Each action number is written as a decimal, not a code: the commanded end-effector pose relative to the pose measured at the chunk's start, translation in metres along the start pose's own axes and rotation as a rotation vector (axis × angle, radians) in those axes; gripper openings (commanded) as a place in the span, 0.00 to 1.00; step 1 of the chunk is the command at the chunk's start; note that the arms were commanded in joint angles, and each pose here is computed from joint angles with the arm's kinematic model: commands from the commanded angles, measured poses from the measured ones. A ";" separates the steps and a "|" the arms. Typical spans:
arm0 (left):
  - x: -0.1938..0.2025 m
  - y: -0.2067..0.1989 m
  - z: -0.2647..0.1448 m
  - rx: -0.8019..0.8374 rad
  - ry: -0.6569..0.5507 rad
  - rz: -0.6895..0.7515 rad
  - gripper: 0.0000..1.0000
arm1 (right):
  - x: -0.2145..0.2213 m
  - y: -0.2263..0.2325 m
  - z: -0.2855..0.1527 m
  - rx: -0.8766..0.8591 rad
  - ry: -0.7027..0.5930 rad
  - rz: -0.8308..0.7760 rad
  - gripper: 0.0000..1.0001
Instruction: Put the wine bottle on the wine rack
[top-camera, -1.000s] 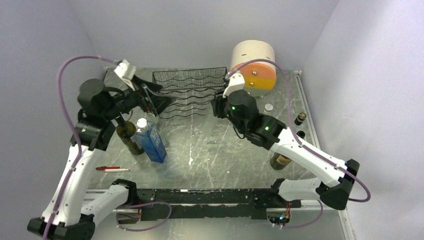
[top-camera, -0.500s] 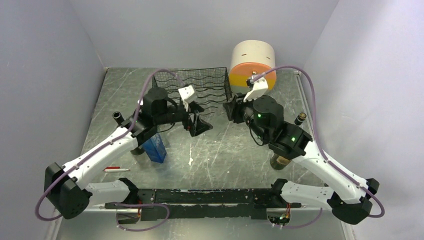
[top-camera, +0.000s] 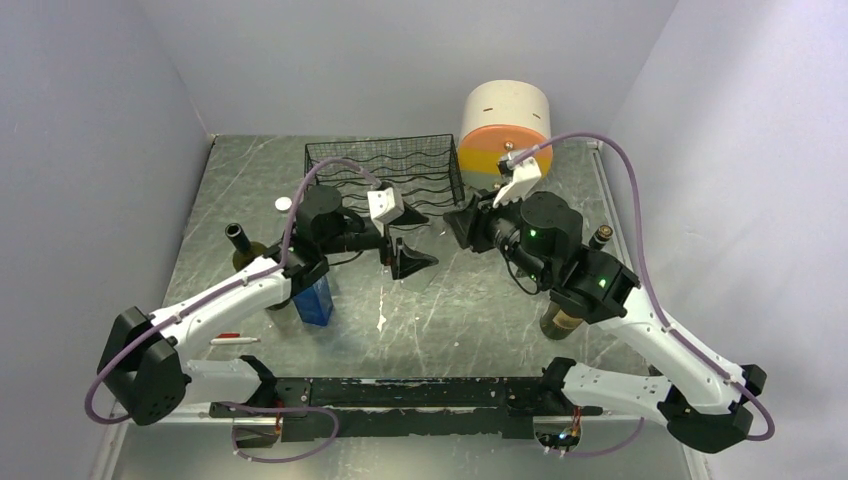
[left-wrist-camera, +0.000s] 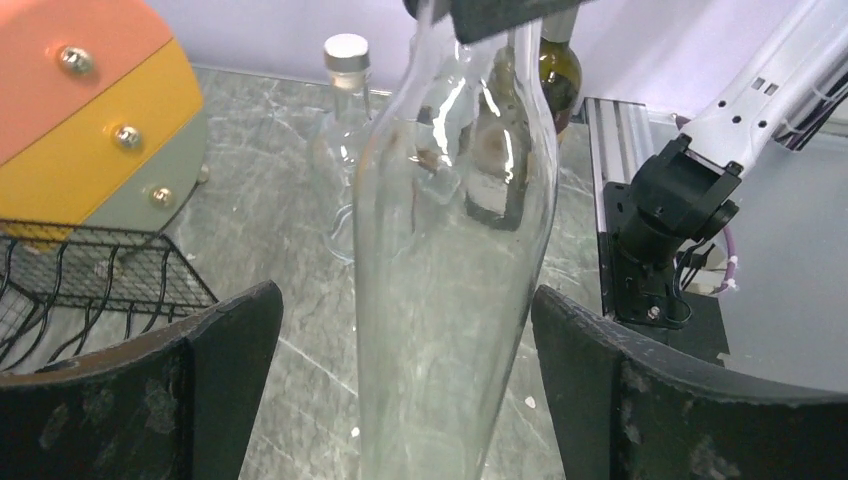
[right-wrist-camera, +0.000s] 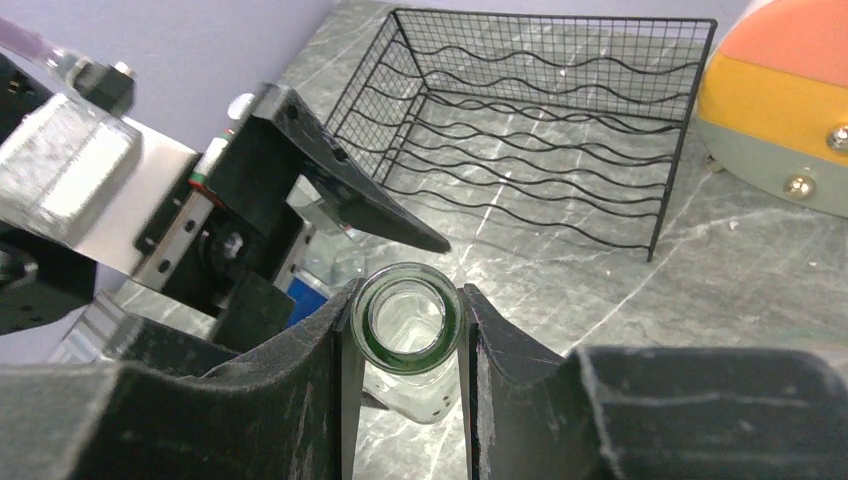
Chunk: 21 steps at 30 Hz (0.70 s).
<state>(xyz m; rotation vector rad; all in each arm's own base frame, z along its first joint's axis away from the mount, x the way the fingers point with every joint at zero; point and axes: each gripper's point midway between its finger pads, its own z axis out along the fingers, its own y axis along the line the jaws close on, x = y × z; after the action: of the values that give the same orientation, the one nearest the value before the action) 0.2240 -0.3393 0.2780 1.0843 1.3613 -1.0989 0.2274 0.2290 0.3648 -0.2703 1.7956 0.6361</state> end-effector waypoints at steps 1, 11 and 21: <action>0.026 -0.008 0.016 0.054 0.054 0.038 0.98 | -0.058 0.019 -0.020 -0.077 -0.142 0.059 0.00; 0.005 0.022 -0.004 -0.197 0.082 0.080 0.94 | -0.060 0.025 -0.023 -0.115 -0.151 0.078 0.00; -0.013 0.014 -0.022 -0.206 0.097 0.123 0.97 | -0.054 0.025 -0.015 -0.099 -0.123 0.094 0.00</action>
<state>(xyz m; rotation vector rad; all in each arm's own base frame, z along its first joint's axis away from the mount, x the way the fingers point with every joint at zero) 0.2328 -0.3200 0.2709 1.0572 1.4678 -0.8482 0.2214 0.2360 0.3983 -0.2572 1.7393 0.7342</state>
